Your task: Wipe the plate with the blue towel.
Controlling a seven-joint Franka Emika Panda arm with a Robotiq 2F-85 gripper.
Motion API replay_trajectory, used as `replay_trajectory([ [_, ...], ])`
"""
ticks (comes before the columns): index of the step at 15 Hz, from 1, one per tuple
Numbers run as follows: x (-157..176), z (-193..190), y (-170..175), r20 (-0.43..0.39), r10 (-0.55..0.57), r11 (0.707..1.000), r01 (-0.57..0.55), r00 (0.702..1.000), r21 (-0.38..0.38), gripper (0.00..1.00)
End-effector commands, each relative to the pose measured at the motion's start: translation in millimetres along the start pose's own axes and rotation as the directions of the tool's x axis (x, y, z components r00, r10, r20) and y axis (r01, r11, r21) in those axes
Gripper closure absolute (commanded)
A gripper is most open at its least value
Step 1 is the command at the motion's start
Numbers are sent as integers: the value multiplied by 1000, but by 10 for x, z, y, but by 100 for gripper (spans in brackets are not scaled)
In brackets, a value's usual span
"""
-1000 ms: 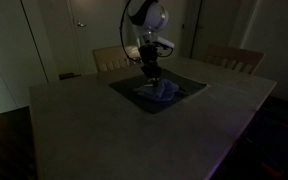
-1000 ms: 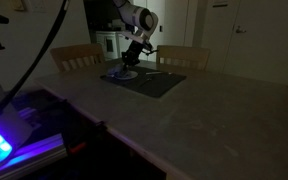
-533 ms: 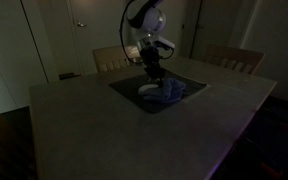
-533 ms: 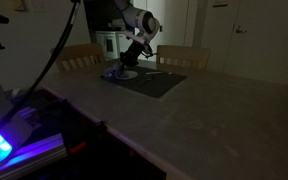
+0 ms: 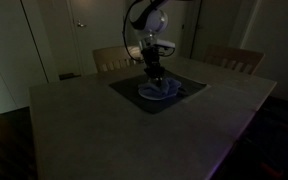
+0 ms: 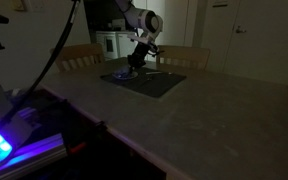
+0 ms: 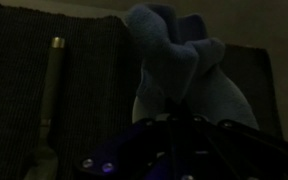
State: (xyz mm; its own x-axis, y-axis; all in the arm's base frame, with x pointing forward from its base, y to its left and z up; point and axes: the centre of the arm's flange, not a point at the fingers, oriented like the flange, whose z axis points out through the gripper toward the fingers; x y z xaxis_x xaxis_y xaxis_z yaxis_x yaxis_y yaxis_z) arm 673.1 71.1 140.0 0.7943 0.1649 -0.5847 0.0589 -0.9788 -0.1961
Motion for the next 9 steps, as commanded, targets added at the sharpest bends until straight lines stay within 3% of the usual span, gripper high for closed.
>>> replay_trajectory([
  [1, 0, -57, -25, -104, 6, 997, -15, 995, -80, 99],
  [9, 120, -19, -351, -157, -148, 982, 127, 976, -137, 99],
])
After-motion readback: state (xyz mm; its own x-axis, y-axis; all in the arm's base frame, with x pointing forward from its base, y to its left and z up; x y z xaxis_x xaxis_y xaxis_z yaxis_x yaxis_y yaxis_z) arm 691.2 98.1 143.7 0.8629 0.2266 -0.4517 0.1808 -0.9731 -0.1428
